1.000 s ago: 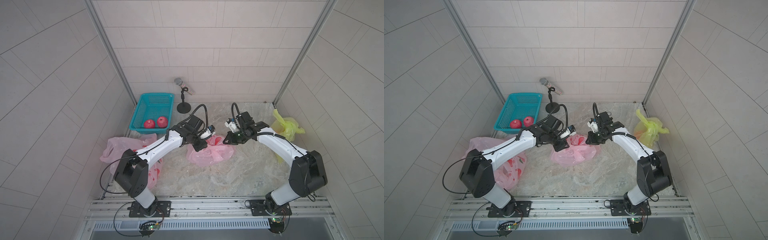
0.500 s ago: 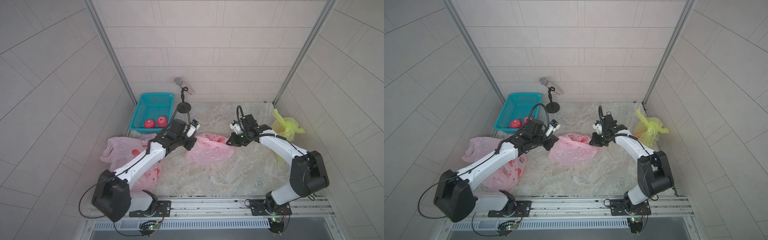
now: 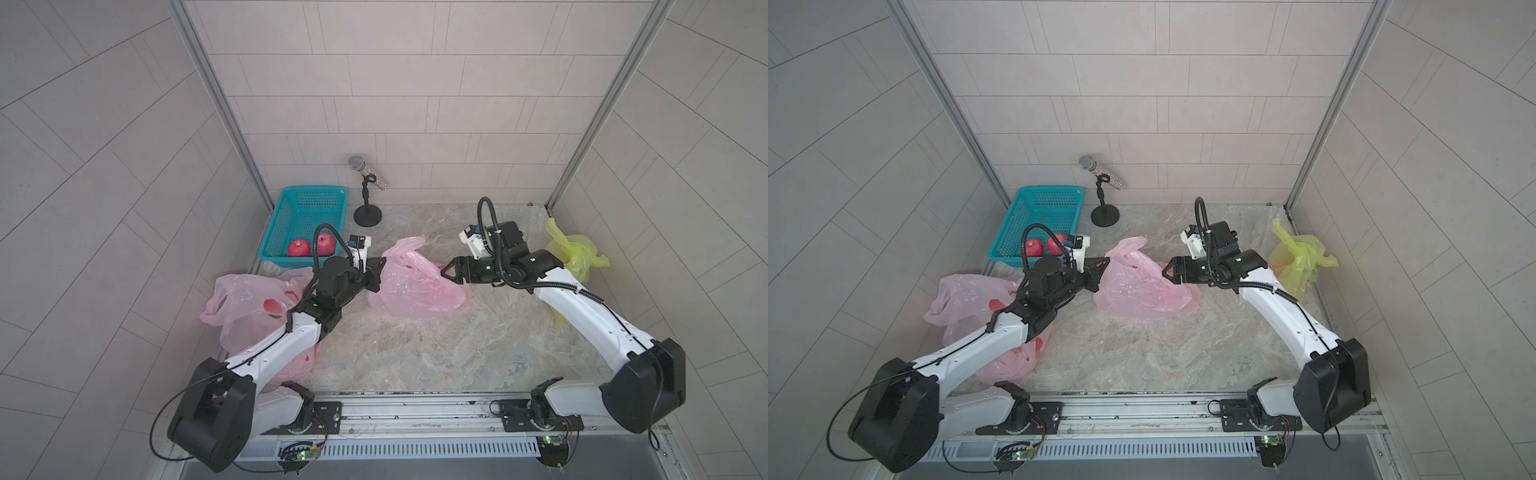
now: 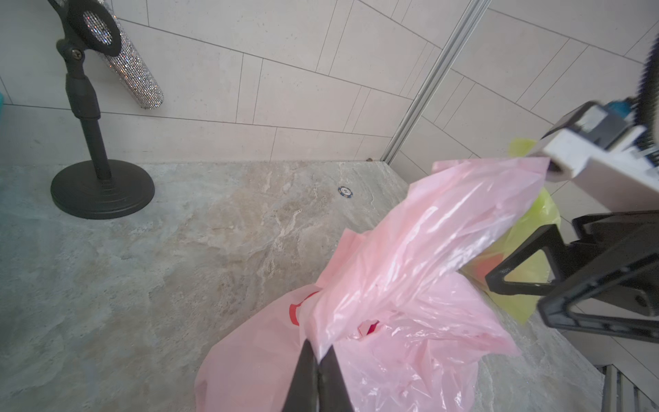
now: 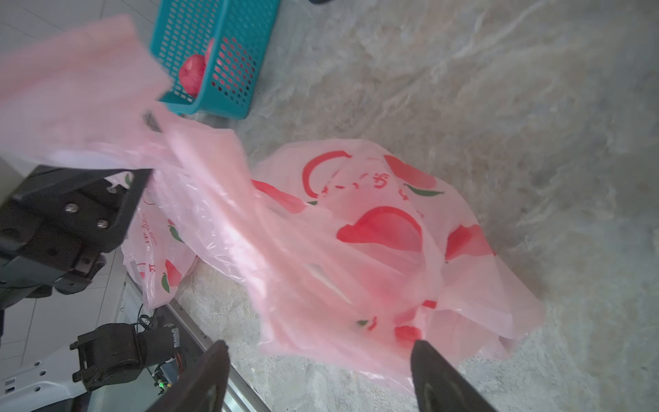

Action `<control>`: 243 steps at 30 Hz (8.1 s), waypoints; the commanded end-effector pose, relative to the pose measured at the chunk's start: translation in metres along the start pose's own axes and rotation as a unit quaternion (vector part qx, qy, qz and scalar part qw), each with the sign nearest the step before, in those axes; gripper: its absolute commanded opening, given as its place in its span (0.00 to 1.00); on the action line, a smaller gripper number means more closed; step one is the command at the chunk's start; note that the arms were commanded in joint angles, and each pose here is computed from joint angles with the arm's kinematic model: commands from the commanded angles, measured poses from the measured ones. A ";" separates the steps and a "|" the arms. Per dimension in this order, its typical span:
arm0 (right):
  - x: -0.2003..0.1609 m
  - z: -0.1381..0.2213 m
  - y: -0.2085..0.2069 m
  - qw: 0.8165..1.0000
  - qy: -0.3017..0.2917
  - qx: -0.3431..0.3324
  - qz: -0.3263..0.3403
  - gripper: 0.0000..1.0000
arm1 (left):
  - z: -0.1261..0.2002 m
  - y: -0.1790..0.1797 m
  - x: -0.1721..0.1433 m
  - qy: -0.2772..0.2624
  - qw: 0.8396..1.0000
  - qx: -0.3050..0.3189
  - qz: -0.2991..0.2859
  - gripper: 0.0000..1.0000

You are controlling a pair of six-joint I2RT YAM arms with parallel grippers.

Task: Untie the knot of a plastic bag & take out the apple
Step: Untie the plastic bag at the center of the board, then adjust the plastic bag at the center of the board.

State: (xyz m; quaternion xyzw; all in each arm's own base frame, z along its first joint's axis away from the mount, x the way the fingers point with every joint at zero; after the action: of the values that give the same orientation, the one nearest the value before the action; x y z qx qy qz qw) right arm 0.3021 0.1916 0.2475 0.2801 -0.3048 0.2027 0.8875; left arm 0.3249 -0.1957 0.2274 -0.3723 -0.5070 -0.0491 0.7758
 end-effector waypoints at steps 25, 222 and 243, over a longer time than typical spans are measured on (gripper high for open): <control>0.007 -0.005 -0.011 0.995 0.004 -0.076 0.070 0.00 | -0.031 0.008 0.039 -0.030 0.999 0.002 0.011 0.00; -0.032 -0.039 -0.121 0.980 0.071 -0.175 -0.064 1.00 | 0.013 0.031 0.014 0.107 0.990 0.045 0.084 0.68; 0.002 -0.066 -0.010 0.993 0.046 -0.059 0.089 1.00 | -0.065 -0.026 0.032 0.177 0.977 -0.072 -0.096 0.75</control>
State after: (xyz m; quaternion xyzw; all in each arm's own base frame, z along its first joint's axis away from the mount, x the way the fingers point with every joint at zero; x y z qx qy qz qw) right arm 0.3336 0.2086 0.2136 0.1636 -0.3083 0.2510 0.9029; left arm 0.3742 -0.2282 0.2662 -0.3629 -0.4040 -0.1642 0.8235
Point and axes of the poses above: each gripper's point midway between its finger pads, its own z axis back along the fingers, its own y axis along the line the jaws close on, x = y × z, the point moved 2 cm from there along z, back along the fingers, and after that the axes turned 12 degrees about z, right-handed, at the moved point
